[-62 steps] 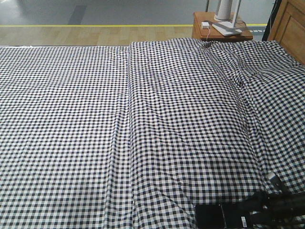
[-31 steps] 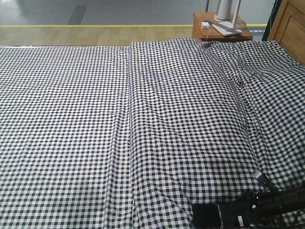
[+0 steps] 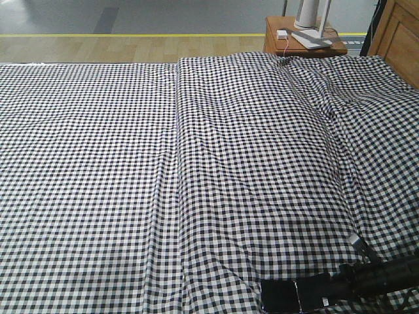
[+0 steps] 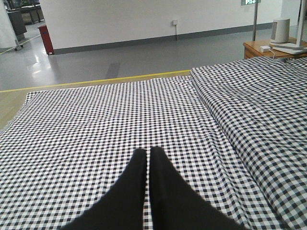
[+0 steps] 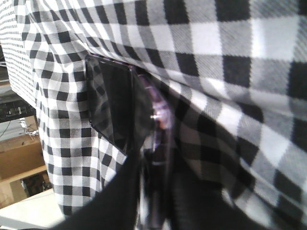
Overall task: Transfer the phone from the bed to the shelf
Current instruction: 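Close the right gripper on the phone and lift it off the sheet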
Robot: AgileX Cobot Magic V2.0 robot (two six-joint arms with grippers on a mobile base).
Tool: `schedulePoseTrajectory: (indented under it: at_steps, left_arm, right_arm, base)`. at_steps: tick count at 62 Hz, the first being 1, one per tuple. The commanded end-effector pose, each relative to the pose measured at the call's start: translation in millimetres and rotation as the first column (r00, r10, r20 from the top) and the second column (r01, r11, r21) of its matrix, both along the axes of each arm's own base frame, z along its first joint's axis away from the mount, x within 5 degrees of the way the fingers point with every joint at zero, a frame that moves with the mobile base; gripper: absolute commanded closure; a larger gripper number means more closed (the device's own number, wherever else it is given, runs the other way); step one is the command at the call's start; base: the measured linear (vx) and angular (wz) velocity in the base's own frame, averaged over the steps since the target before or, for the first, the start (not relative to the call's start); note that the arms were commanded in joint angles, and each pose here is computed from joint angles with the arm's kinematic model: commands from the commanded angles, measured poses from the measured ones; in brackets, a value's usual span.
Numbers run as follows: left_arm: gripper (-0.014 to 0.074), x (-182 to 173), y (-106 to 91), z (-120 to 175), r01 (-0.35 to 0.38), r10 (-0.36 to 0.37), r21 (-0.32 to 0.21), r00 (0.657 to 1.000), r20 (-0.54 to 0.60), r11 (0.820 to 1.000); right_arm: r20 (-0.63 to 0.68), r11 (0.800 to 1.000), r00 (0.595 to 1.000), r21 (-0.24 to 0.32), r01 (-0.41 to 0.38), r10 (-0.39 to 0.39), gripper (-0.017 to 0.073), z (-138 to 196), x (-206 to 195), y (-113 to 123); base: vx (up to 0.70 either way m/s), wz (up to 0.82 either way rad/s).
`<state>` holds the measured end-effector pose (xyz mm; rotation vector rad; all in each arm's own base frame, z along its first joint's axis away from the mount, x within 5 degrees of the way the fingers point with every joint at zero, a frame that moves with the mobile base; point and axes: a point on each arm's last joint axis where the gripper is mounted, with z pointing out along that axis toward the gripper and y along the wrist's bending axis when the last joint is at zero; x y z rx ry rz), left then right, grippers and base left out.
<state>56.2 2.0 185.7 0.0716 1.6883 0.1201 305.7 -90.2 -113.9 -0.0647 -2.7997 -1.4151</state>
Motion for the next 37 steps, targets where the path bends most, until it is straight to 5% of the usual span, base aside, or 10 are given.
schedulePoseTrajectory:
  at_steps: [1, 15, 37]
  left_arm:
    - [0.0592, -1, -0.2, 15, 0.002, -0.001, -0.011, 0.994, 0.107, 1.000]
    - [0.0592, -1, -0.2, 15, 0.002, -0.001, -0.011, 0.994, 0.107, 1.000]
    - [0.0592, -1, -0.2, 15, 0.002, -0.001, -0.011, 0.994, 0.107, 1.000]
  right_arm:
    - [0.064, 0.997, 0.998, 0.071, -0.022, 0.017, 0.0571, 23, 11, 0]
    - [0.124, 0.970, 0.991, 0.228, -0.085, 0.058, 0.0569, 36, 8, 7]
    - [0.153, 0.982, 0.987, 0.175, -0.073, 0.046, 0.0564, 76, 23, -1]
  base:
    - [0.00, 0.00]
    - [0.00, 0.00]
    - [0.00, 0.00]
